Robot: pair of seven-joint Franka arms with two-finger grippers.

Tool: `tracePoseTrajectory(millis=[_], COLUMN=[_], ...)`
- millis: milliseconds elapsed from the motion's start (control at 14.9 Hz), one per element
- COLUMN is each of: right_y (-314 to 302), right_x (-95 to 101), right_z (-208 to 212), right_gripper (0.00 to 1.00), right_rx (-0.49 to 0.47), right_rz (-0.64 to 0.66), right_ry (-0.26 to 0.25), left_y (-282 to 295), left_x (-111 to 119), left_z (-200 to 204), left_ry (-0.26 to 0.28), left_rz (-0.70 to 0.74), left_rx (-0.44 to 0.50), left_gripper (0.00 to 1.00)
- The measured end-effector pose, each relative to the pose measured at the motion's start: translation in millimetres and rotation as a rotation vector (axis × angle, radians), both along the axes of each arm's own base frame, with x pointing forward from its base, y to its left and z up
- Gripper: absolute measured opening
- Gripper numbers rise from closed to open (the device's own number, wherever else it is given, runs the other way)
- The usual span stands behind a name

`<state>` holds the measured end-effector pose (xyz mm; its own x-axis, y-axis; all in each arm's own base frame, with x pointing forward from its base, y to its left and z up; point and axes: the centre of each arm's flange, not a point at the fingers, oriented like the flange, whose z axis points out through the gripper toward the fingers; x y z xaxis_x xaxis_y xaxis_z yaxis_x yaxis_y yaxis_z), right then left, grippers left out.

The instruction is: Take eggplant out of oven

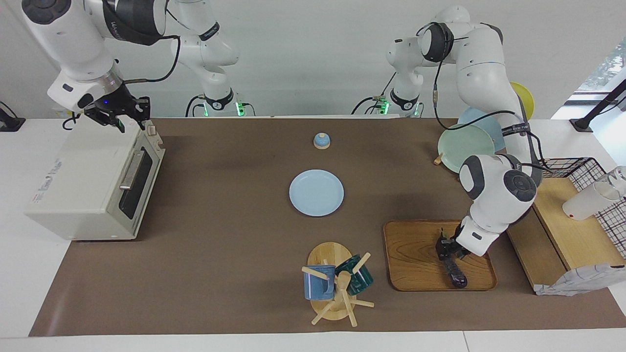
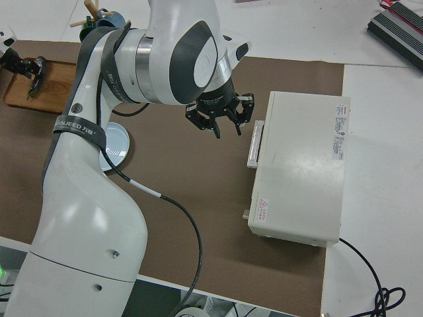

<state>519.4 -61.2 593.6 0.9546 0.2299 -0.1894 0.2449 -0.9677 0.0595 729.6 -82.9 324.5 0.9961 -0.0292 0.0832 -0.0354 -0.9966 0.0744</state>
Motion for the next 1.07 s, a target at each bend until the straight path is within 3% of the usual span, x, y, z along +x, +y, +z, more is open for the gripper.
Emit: tracePoseTrajectory(millis=[134,268,536,1071], right_y=[1.2,1.1,5.9,16.6], right_x=[1.9,3.8,3.7,7.5], right_z=[2.6,5.8,8.7,14.4], right_gripper=[0.8,1.0,1.0,1.0], right_rx=[0.032,0.035,0.039,0.034], right_rz=[-0.023,-0.061,-0.131,-0.21], right_ry=[-0.012,-0.023,-0.019,-0.017], left_y=[0.3,2.7,18.5,35.1], left_x=[-1.6,-2.8,-26.2,-121.3], left_z=[6.6,28.8,111.3,266.5], left_ry=[0.016,0.006,0.037,0.123], left_rz=[-0.001,0.001,0.015,0.025], left_rx=[0.001,0.001,0.009,0.032], left_gripper=[0.96,1.0,1.0,1.0])
